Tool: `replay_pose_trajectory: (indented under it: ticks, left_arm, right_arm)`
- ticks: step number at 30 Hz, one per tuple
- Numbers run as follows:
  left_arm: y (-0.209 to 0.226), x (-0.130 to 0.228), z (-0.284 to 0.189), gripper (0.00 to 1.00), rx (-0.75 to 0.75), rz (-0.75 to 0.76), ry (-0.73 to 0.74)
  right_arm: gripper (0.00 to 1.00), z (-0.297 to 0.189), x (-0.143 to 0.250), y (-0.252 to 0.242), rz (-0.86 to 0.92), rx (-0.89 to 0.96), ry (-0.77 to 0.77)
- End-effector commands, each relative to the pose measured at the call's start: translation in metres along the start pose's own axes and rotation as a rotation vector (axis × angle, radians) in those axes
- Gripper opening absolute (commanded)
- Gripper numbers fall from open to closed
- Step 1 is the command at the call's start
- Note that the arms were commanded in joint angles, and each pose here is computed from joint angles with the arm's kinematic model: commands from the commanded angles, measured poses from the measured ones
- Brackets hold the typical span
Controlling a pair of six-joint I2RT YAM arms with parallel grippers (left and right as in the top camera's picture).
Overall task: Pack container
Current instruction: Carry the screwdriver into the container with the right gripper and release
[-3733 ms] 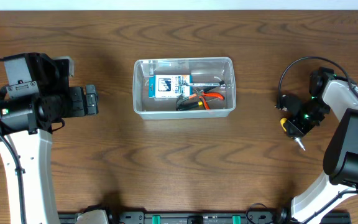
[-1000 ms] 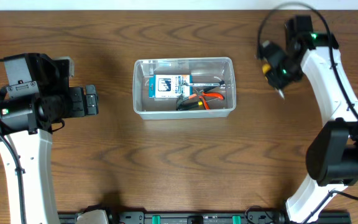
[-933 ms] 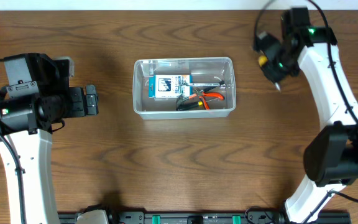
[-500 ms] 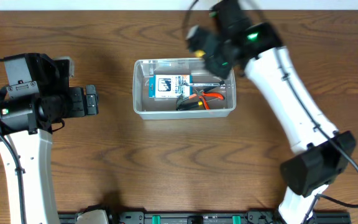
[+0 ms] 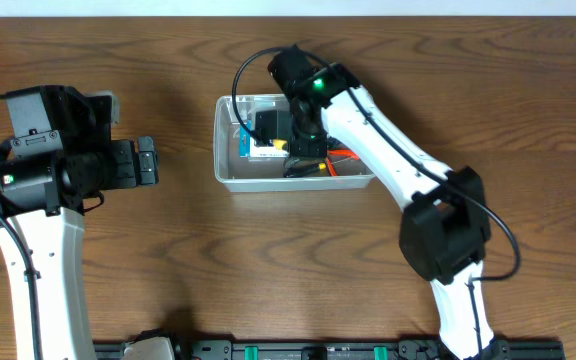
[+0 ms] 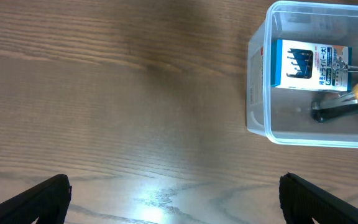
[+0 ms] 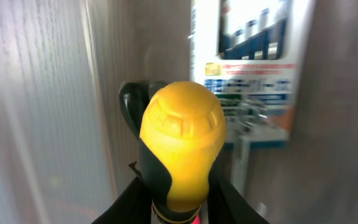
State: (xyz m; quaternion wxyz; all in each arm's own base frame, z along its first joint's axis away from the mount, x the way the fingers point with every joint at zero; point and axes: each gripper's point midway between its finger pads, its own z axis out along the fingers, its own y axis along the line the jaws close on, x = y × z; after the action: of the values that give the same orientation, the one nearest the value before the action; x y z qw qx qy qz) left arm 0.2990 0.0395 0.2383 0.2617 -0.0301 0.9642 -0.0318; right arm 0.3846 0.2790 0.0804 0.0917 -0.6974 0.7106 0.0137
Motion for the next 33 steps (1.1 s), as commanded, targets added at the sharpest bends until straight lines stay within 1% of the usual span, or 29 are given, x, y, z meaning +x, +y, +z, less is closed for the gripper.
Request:
replay_pose_trajectory:
  ticks: [1, 3, 4, 5, 6, 7, 8, 10, 11, 14, 17, 21, 25, 29, 31, 33]
  left_arm:
    - [0.000, 0.001, 0.002, 0.98, 0.001, -0.002, 0.010]
    - [0.000, 0.001, 0.002, 0.98, 0.002, -0.002, 0.010]
    - [0.000, 0.001, 0.002, 0.98, 0.002, -0.002, 0.011]
    - [0.000, 0.001, 0.002, 0.98, 0.002, -0.002, 0.011]
    - [0.000, 0.001, 0.002, 0.98, 0.002, -0.001, 0.010]
    - [0.000, 0.001, 0.002, 0.98, 0.002, -0.002, 0.010]
    - [0.000, 0.001, 0.002, 0.98, 0.002, -0.001, 0.010]
    - [0.000, 0.001, 0.002, 0.98, 0.001, -0.002, 0.010]
    - [0.000, 0.001, 0.002, 0.98, 0.001, -0.002, 0.010]
    - [0.000, 0.001, 0.002, 0.98, 0.001, -0.001, 0.010]
    - [0.000, 0.001, 0.002, 0.98, 0.002, -0.002, 0.010]
    - [0.000, 0.001, 0.002, 0.98, 0.002, -0.001, 0.010]
    - [0.000, 0.001, 0.002, 0.98, 0.002, -0.001, 0.010]
    - [0.000, 0.001, 0.002, 0.98, 0.002, -0.001, 0.010]
    - [0.000, 0.001, 0.002, 0.98, 0.001, -0.001, 0.010]
    - [0.000, 0.001, 0.002, 0.98, 0.001, -0.001, 0.009]
  right_arm:
    - [0.02, -0.001, -0.003, -0.002, -0.020, -0.009, -0.023]
    - [0.04, 0.000, -0.004, -0.003, -0.020, -0.005, -0.026]
    - [0.09, 0.000, -0.004, -0.003, -0.020, -0.003, -0.027]
    - [0.16, 0.000, -0.003, -0.004, -0.019, -0.002, -0.025]
    - [0.32, 0.000, -0.002, -0.004, -0.017, 0.001, -0.021]
    - [0.53, 0.000, -0.001, -0.005, -0.006, 0.005, -0.015]
    - [0.63, 0.000, 0.001, -0.007, 0.006, 0.011, -0.007]
    - [0.69, -0.001, 0.003, -0.008, 0.017, 0.016, 0.001]
    - [0.76, -0.001, 0.004, -0.008, 0.017, 0.017, 0.002]
    - [0.87, -0.001, 0.008, -0.012, 0.031, 0.026, 0.012]
    - [0.93, -0.004, 0.015, -0.023, 0.105, 0.076, 0.037]
    - [0.99, -0.012, 0.023, -0.041, 0.203, 0.145, 0.044]
    - [0.99, -0.024, 0.028, -0.058, 0.313, 0.190, 0.013]
    - [0.99, -0.044, 0.036, -0.084, 0.536, 0.261, -0.042]
    - [0.99, -0.065, 0.050, -0.107, 0.734, 0.349, -0.067]
    - [0.99, -0.093, 0.071, -0.127, 0.996, 0.443, -0.105]
